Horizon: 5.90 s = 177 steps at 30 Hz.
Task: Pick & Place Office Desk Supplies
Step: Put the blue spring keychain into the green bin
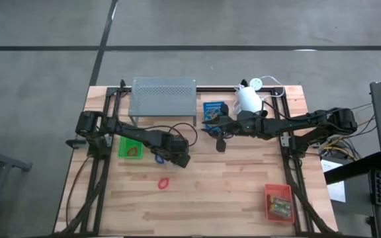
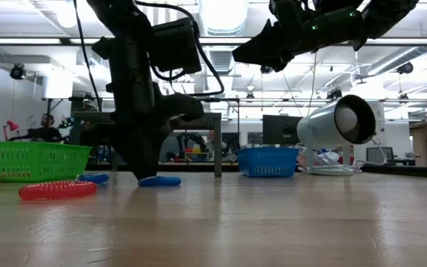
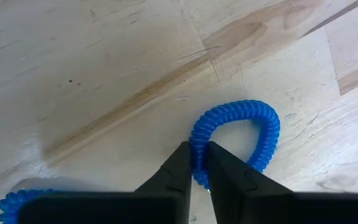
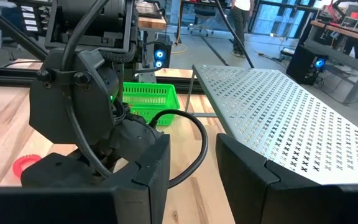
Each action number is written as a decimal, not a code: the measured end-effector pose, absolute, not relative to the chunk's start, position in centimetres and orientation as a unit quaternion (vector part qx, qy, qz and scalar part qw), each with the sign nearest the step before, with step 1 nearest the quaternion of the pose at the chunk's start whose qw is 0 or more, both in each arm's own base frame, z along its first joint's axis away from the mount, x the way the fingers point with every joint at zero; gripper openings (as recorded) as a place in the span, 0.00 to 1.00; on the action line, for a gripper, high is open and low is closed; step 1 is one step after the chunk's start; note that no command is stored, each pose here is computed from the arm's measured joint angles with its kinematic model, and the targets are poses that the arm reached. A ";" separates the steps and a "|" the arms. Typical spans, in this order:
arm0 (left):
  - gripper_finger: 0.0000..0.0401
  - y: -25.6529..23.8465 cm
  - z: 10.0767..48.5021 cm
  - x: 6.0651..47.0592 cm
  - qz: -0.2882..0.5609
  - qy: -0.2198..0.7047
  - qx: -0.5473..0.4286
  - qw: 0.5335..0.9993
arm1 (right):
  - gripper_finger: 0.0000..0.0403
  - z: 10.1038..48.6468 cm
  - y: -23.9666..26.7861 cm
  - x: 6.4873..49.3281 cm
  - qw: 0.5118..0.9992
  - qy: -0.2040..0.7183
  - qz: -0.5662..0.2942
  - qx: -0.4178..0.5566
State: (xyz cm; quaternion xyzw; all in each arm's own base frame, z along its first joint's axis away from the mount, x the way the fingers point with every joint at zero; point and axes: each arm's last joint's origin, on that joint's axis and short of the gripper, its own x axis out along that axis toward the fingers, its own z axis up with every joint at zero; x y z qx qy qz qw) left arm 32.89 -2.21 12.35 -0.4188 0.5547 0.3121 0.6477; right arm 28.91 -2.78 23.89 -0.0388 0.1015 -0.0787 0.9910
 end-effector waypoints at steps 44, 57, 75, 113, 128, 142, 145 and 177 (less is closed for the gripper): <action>0.13 -2.0 15.2 31.9 0.329 0.527 -0.403 0.672 | 0.32 23.9 -2.8 28.9 0.991 0.102 -0.078 -0.039; 0.13 -1.5 18.9 31.1 0.330 0.469 -0.368 0.732 | 0.32 23.9 -2.8 28.9 0.991 0.102 -0.079 -0.039; 0.13 -4.0 24.0 26.5 0.364 0.345 -0.273 0.821 | 0.32 23.9 -2.8 28.9 0.991 0.101 -0.078 -0.039; 0.13 -4.0 23.5 14.3 0.562 0.420 -0.388 0.598 | 0.32 23.9 -2.8 28.9 0.991 0.102 -0.079 -0.039; 0.13 -2.2 20.0 14.8 0.544 0.451 -0.395 0.587 | 0.32 23.9 -2.8 28.9 0.991 0.102 -0.078 -0.039; 0.13 0.6 17.2 16.0 0.499 0.491 -0.414 0.582 | 0.32 23.9 -2.8 28.9 0.991 0.102 -0.078 -0.039; 0.13 0.8 16.3 15.8 0.500 0.502 -0.423 0.565 | 0.32 23.9 -2.8 28.9 0.991 0.102 -0.078 -0.039; 0.43 0.9 15.6 16.0 0.477 0.502 -0.431 0.579 | 0.32 23.9 -2.8 28.9 0.991 0.101 -0.078 -0.039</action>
